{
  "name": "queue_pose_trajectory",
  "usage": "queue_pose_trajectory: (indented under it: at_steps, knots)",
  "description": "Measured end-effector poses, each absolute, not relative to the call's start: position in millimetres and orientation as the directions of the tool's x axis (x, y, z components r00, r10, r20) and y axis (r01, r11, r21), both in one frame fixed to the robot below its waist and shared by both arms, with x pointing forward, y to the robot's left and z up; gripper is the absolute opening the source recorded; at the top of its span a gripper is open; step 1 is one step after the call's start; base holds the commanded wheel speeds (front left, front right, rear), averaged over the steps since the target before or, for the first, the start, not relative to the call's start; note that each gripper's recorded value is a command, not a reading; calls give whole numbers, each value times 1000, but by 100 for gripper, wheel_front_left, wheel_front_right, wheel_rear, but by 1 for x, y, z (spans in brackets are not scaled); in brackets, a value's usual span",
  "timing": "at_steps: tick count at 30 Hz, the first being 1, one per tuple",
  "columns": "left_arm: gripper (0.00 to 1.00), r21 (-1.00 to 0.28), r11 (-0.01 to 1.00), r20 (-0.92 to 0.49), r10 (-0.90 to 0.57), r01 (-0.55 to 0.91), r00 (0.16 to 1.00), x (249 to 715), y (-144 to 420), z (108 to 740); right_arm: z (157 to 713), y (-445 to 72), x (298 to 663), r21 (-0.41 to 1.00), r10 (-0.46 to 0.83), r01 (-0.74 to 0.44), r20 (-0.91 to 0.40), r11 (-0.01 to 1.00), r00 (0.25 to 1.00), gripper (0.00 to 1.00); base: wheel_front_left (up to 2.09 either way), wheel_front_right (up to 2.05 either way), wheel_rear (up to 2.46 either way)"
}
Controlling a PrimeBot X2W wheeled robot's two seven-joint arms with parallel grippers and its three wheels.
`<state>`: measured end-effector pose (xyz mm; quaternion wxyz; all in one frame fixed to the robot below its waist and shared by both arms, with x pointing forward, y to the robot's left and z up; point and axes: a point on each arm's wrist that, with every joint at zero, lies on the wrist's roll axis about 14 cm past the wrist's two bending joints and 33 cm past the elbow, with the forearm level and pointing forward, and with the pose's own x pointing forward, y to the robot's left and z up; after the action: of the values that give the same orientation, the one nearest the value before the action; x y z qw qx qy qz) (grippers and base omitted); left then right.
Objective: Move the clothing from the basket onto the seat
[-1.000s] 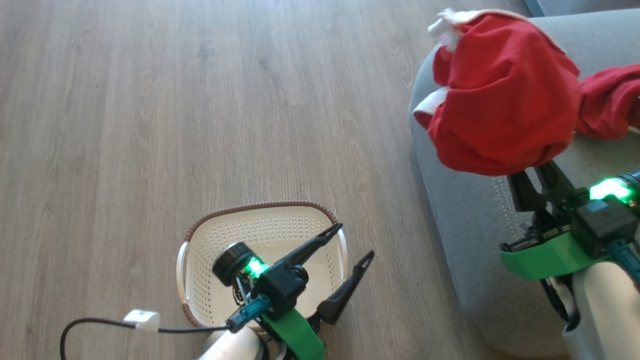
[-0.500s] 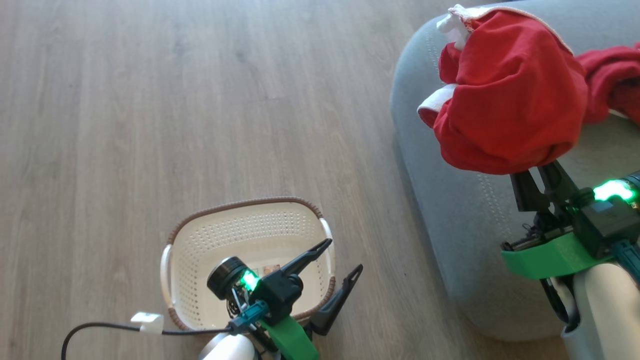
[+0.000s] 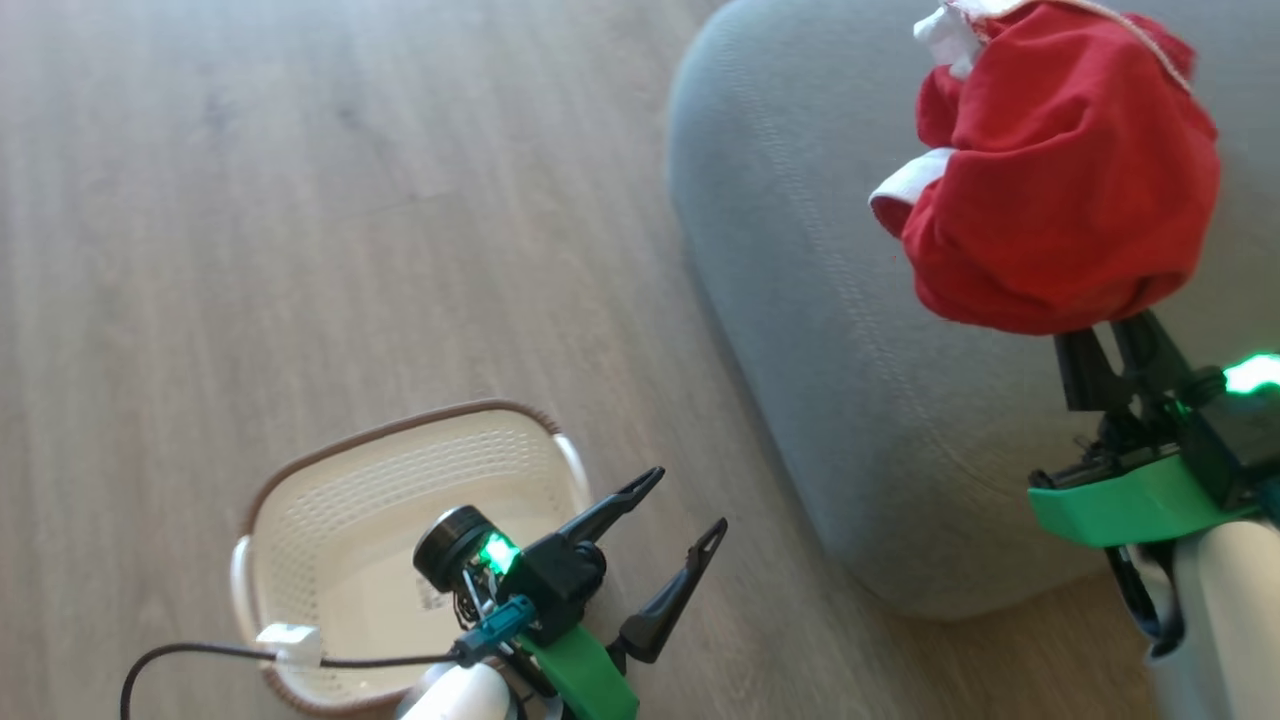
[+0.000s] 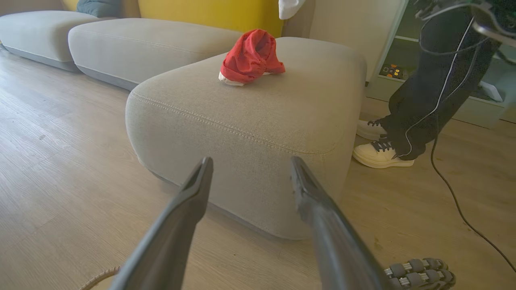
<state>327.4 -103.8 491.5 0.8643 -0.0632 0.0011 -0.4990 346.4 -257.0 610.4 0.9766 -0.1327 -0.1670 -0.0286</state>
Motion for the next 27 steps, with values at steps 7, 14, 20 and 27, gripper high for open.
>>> queue_pose_trajectory:
  at_steps: [7,14,20,27]
  knots:
    - [100,-120,399,94,-907,909,410,316,-133,499,613,-289,319,-268,-117,213,332,940,936,0,0,0,0]
    - [100,-125,268,112,-953,955,282,291,-164,502,618,-317,286,-248,-244,339,346,908,906,0,0,0,0]
    - [100,-114,164,130,-975,980,178,270,-183,507,610,-334,260,-229,-341,424,328,876,881,0,0,0,0]
    - [100,-103,137,149,-977,985,152,268,-189,515,613,-341,250,-217,-380,465,340,858,860,0,0,0,0]
